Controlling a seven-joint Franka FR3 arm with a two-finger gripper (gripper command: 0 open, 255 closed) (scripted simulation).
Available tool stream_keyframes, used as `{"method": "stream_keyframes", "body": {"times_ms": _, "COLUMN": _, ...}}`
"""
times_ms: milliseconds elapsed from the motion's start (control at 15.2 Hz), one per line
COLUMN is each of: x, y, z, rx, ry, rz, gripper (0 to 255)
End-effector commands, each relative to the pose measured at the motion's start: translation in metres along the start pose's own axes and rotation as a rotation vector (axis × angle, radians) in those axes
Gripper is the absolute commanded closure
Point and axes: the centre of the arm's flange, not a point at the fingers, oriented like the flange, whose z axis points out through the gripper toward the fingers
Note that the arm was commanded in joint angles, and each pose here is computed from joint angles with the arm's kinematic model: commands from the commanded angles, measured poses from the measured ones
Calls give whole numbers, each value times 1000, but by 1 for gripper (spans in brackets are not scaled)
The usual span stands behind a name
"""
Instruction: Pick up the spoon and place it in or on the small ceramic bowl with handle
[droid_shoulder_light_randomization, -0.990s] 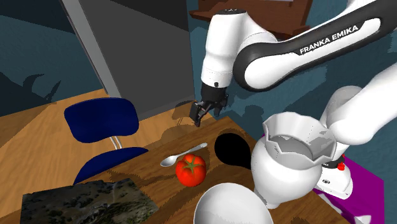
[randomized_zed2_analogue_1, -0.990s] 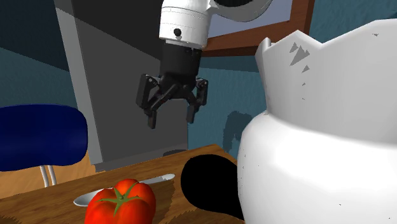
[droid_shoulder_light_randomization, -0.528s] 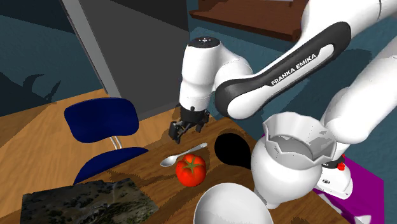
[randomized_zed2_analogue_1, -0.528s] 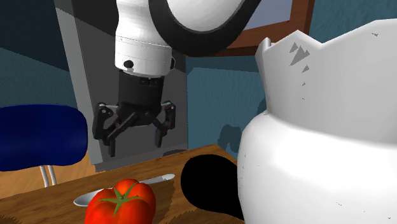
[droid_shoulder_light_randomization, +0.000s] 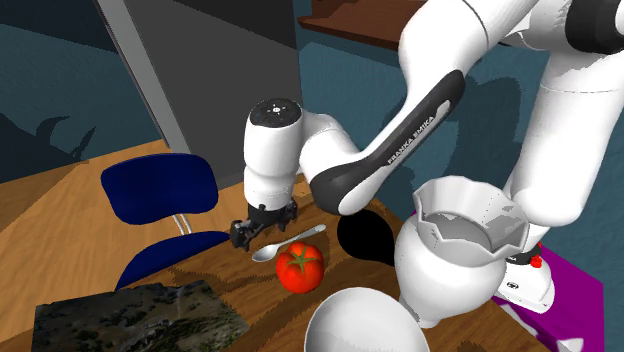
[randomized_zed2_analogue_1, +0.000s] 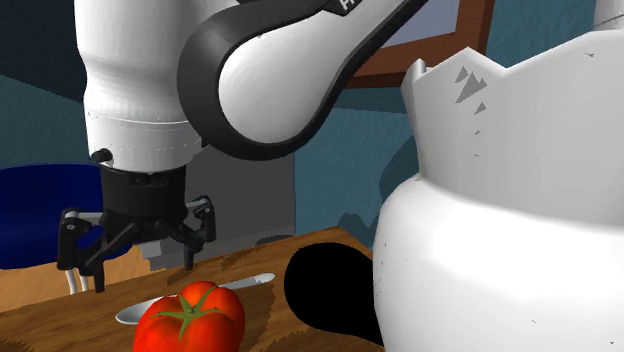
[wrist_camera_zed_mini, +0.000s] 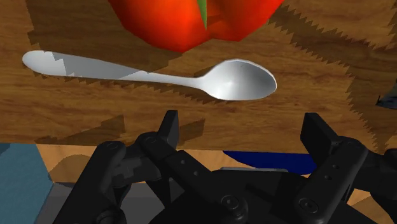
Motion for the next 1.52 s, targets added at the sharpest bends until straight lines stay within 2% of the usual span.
{"method": "stream_keyframes", "body": {"times_ms": 0, "x": 0, "y": -3, "z": 12, "rx": 1, "ry": 4, "rz": 1, "gripper": 0}}
{"method": "stream_keyframes", "body": {"times_ms": 330, "x": 0, "y": -3, "z": 42, "rx": 1, "ry": 4, "rz": 1, "gripper": 0}}
{"method": "stream_keyframes", "body": {"times_ms": 858, "x": 0, "y": -3, "z": 42, "rx": 1, "ry": 4, "rz": 1, "gripper": 0}}
{"method": "stream_keyframes", "body": {"times_ms": 924, "x": 0, "y": -3, "z": 42, "rx": 1, "ry": 4, "rz": 1, "gripper": 255}}
{"method": "stream_keyframes", "body": {"times_ms": 1452, "x": 0, "y": -4, "z": 42, "rx": 1, "ry": 4, "rz": 1, "gripper": 255}}
